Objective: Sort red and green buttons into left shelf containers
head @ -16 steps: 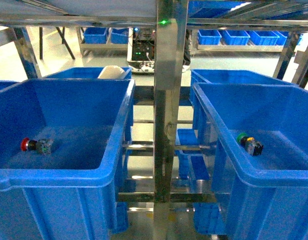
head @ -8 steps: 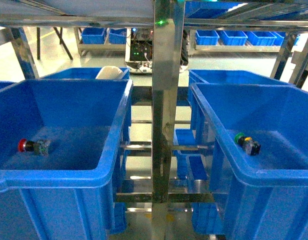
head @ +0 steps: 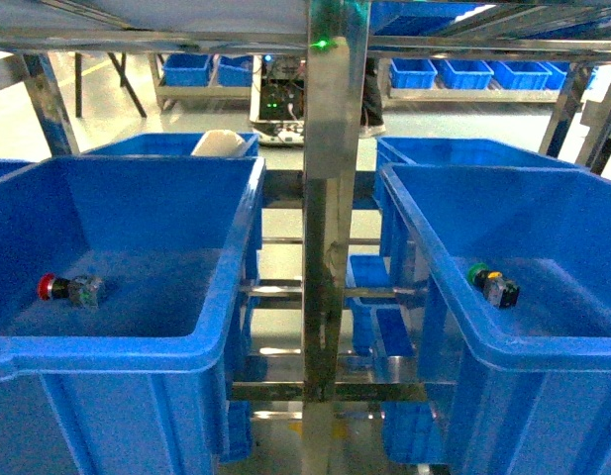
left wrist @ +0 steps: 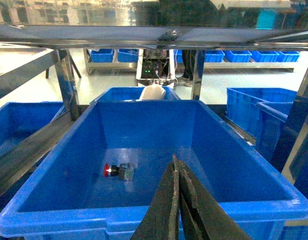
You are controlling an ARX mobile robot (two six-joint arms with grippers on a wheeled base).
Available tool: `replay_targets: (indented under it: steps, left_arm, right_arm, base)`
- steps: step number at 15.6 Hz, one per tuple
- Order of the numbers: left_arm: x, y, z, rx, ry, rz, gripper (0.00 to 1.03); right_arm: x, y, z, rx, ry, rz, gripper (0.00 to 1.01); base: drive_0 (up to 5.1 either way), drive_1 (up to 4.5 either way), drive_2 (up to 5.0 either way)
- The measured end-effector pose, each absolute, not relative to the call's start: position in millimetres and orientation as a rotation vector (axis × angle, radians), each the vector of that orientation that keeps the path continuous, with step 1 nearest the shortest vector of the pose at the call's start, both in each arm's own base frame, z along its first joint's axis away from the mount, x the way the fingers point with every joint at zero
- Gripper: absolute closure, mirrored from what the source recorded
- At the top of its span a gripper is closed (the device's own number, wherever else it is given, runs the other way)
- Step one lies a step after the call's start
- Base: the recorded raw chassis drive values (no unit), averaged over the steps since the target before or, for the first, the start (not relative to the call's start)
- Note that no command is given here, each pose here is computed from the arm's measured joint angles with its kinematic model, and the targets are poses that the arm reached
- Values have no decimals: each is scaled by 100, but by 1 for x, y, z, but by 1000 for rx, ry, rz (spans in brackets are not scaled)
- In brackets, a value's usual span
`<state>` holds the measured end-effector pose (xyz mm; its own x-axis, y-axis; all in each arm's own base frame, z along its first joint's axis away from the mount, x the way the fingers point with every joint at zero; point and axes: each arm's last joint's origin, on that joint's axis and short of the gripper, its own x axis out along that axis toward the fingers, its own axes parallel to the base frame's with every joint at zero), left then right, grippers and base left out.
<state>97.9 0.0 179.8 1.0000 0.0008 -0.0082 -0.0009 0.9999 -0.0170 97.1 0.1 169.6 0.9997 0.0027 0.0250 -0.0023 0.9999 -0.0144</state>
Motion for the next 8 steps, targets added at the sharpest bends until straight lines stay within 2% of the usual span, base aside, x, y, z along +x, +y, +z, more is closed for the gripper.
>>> replay_targets:
  steps: [2,8]
  left_arm:
    - [98,0,178,-17,8,0,101]
    - [97,0,171,-17,-12,1,101]
  right_arm:
    - [97,0,166,-14,4,0,99]
    - [97,0,167,-14,-4,0,99]
  base:
    - [0,0,0]
    - [0,0,0]
